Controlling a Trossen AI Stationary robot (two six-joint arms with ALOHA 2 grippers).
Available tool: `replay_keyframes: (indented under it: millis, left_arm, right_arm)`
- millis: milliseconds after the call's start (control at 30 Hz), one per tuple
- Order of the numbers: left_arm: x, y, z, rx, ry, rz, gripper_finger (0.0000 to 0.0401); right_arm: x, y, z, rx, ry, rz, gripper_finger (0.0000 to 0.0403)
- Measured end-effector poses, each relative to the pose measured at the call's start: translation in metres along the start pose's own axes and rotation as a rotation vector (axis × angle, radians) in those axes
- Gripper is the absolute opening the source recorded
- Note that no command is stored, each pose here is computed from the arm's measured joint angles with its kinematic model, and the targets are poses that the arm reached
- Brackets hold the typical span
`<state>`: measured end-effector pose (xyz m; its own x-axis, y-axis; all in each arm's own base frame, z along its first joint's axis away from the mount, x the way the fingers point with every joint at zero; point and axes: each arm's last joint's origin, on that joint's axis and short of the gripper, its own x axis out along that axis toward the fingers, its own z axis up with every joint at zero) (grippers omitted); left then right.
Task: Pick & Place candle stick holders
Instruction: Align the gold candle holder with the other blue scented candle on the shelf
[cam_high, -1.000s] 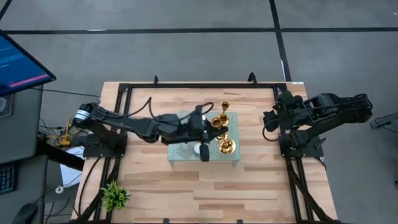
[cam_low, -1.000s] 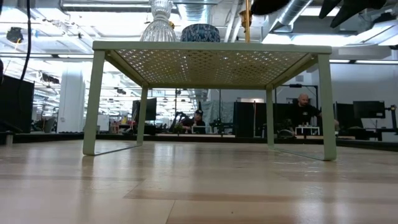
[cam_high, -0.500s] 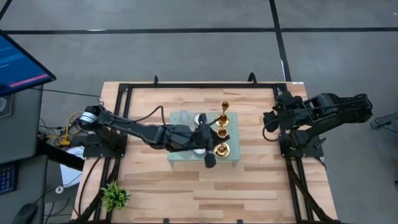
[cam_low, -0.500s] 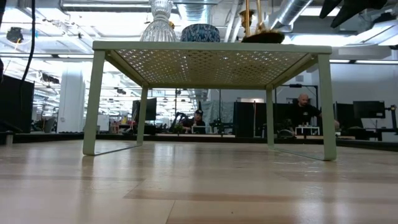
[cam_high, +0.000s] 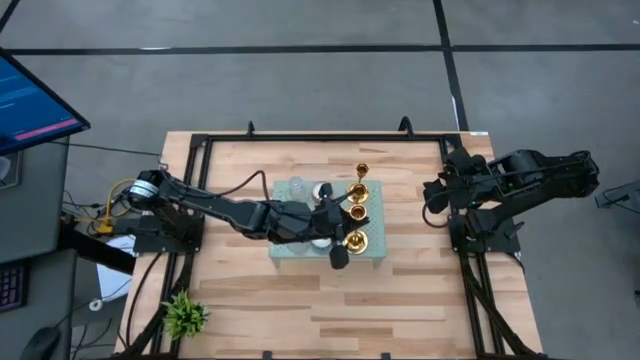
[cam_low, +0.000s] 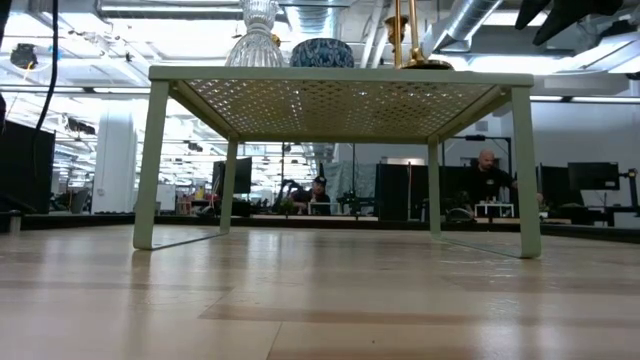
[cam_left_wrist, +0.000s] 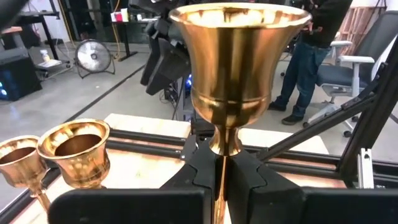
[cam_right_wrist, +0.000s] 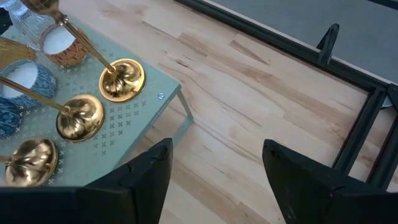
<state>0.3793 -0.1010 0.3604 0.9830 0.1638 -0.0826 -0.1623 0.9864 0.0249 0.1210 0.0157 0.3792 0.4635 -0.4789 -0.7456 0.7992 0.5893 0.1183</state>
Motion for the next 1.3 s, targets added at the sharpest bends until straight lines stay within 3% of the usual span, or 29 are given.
replay_keyframes:
  millis: [1300]
  left_arm:
    - [0.0076, 0.0078, -0.0037, -0.006, 0.013, -0.033, 0.0017]
  right_arm:
    - [0.0000, 0.0002, -0.0005, -0.016, 0.017, 0.008, 0.0240]
